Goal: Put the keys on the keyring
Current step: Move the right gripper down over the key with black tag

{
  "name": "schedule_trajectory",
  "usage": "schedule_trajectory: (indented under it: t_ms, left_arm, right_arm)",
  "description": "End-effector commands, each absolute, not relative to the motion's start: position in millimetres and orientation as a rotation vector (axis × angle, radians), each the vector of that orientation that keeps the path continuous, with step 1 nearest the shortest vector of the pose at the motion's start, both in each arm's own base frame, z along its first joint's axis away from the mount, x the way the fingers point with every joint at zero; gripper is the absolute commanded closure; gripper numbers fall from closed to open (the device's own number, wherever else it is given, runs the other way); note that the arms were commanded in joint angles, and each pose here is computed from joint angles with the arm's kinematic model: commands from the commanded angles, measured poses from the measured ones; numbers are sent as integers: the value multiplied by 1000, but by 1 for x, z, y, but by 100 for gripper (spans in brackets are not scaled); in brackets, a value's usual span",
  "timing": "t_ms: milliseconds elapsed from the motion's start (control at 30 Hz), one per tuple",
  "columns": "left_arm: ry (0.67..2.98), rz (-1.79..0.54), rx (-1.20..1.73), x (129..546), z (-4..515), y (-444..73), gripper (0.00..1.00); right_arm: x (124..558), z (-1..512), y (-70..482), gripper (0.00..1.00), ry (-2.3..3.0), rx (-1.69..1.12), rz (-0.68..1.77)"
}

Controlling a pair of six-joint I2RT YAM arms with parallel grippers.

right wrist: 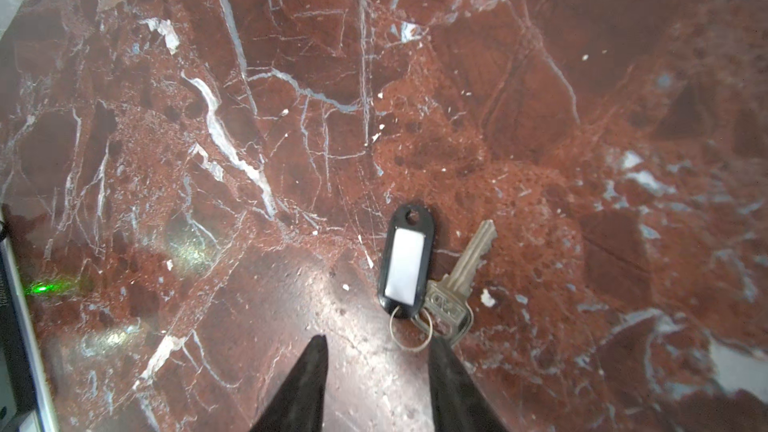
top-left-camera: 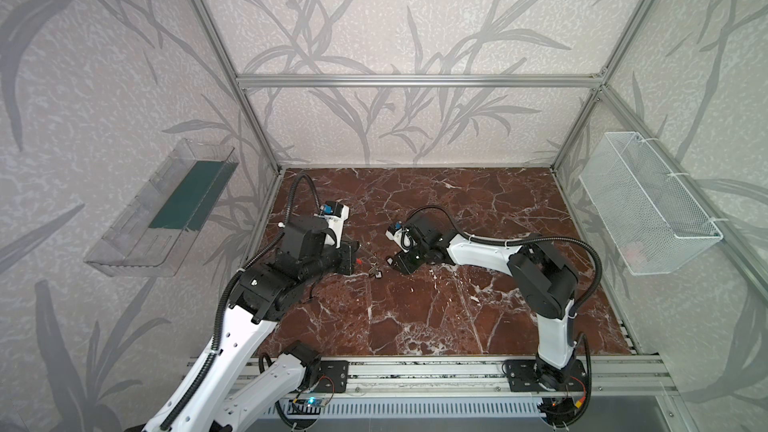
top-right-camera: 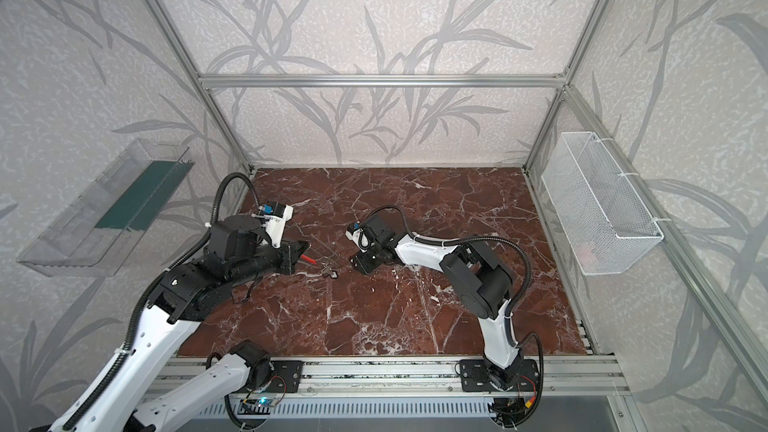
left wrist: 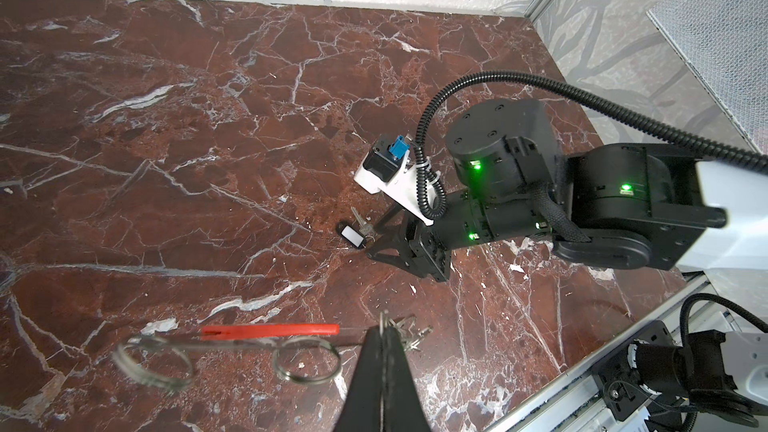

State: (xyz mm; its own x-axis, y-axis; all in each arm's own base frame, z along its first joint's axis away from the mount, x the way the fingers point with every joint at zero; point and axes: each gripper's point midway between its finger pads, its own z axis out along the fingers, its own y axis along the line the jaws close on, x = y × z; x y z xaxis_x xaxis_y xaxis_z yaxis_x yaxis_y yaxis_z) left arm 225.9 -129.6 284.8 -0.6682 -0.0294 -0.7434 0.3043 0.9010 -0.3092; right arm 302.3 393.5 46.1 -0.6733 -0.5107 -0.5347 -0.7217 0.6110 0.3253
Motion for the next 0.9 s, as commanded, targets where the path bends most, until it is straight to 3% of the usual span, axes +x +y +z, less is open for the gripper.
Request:
schedule_trajectory:
  t_ms: [0,300,867]
  left_arm:
    - [2243,-518,168,225,284,-125,100]
    - [2238,-540,158,223,284,-126,100]
    - [2225,-611,222,240,282,-149,100]
  right_arm:
    - [303,40,404,58,2454,-1033,736]
    - [299,11,394,56,2542,-1065,653]
    - [238,-4,288,54,2809,-734,494]
